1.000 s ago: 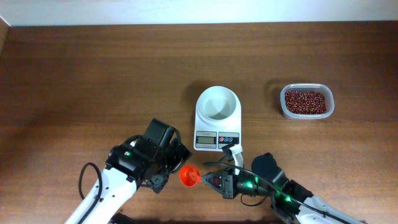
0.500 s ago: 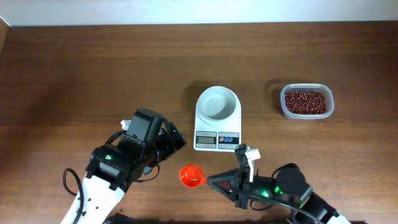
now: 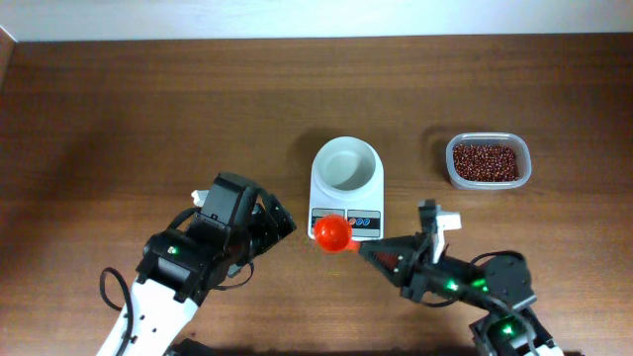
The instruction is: Scoop and weigh 50g on scale
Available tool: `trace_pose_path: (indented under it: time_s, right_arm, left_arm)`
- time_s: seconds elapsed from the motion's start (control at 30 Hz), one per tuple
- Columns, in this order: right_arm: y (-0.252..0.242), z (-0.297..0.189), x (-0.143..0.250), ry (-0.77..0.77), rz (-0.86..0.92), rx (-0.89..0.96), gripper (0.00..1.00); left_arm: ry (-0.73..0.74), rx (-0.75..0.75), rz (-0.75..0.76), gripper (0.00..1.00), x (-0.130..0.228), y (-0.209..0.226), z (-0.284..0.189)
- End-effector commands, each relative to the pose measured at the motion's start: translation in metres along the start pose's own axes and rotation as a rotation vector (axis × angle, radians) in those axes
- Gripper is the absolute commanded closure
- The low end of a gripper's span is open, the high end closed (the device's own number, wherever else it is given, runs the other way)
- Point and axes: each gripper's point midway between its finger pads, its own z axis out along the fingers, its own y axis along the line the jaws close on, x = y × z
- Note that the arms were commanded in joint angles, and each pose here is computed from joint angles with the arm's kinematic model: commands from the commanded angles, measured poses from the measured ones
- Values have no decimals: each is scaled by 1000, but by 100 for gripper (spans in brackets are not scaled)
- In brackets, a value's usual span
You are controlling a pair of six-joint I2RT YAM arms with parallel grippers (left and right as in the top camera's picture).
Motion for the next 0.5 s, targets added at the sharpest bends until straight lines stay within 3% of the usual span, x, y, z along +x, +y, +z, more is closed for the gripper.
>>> trace_pose_path:
  time_s: [0.0, 0.3, 0.37, 0.43, 0.47]
  right_arm:
    - [-2, -14, -13, -7, 29, -10, 96]
    - [-7, -67, -55, -106, 55, 18, 96]
    - [-2, -73, -60, -115, 15, 14, 96]
    - [2, -73, -61, -116, 4, 7, 96]
    - [2, -73, -61, -117, 6, 7, 96]
  left_arm:
    - [-31, 12, 13, 1, -7, -4, -6]
    - [-27, 14, 13, 0, -6, -4, -6]
    - [-20, 18, 13, 12, -5, -5, -6]
    - [-11, 18, 13, 31, -4, -5, -5]
    - [-2, 20, 14, 45, -2, -6, -4]
